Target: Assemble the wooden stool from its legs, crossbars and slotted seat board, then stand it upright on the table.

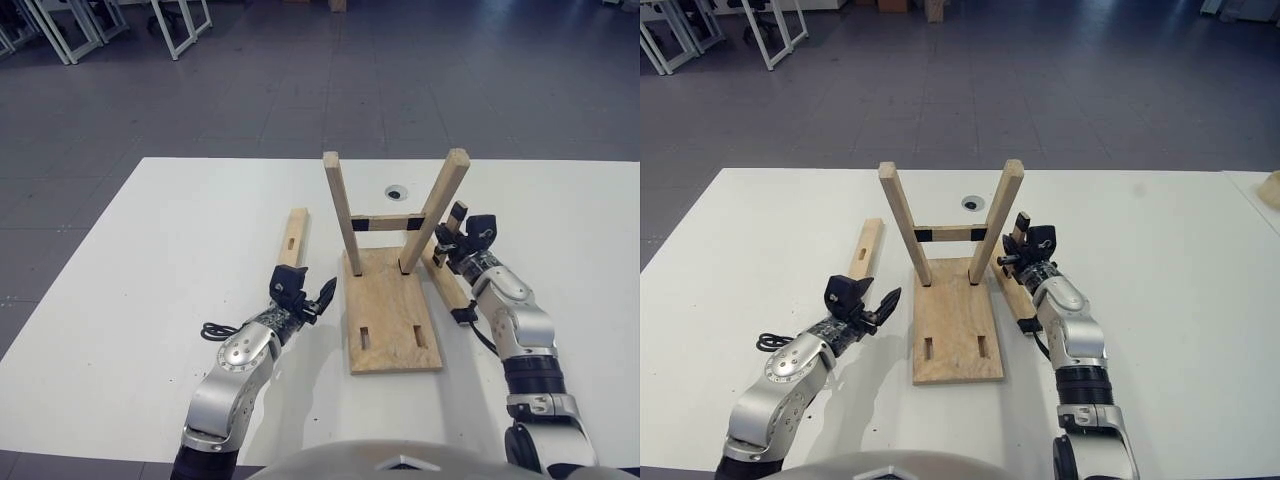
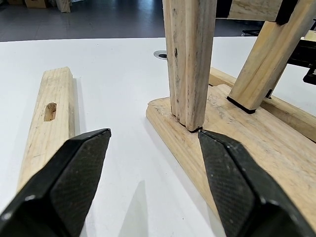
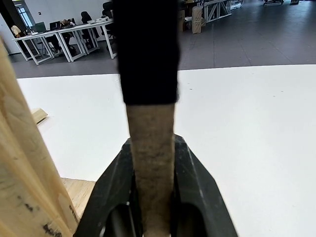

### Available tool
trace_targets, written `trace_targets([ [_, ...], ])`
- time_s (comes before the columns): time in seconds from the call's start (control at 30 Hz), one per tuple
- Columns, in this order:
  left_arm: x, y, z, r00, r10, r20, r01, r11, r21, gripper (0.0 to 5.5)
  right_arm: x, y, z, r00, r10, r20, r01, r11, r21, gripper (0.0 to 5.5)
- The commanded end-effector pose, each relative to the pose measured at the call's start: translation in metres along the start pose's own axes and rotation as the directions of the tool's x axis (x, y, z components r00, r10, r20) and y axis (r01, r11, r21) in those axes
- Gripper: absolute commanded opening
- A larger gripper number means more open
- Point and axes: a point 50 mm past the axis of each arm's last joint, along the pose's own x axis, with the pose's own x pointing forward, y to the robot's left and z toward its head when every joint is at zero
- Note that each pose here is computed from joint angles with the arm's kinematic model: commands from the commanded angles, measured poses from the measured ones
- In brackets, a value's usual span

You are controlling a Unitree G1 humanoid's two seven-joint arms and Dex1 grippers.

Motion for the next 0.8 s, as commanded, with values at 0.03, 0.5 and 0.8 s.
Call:
trace_targets([
  [0.03,0.002,0.001,0.001,1.0,0.004,-0.004,-0.004,1.0,0.01,3.29,0.003,-0.007,-0.006,0.998,-0.019,-0.053,0.017,1.0,-0.026,0.4],
  [0.5,0.0,-0.001,-0.002,1.0,0.02,-0.01,-0.02,1.0,-0.006,3.29,-0.07,-0.016,-0.133,0.944,-0.219,-0.247,0.214,0.976,-0.047,0.4],
  [0.8,-0.003,-0.001,-0.004,1.0,0.018,-0.023,-0.018,1.0,-0.003,3.29,-0.068,-0.024,-0.066,0.956,-0.292,0.031,0.294,0.952,-0.086,0.4],
])
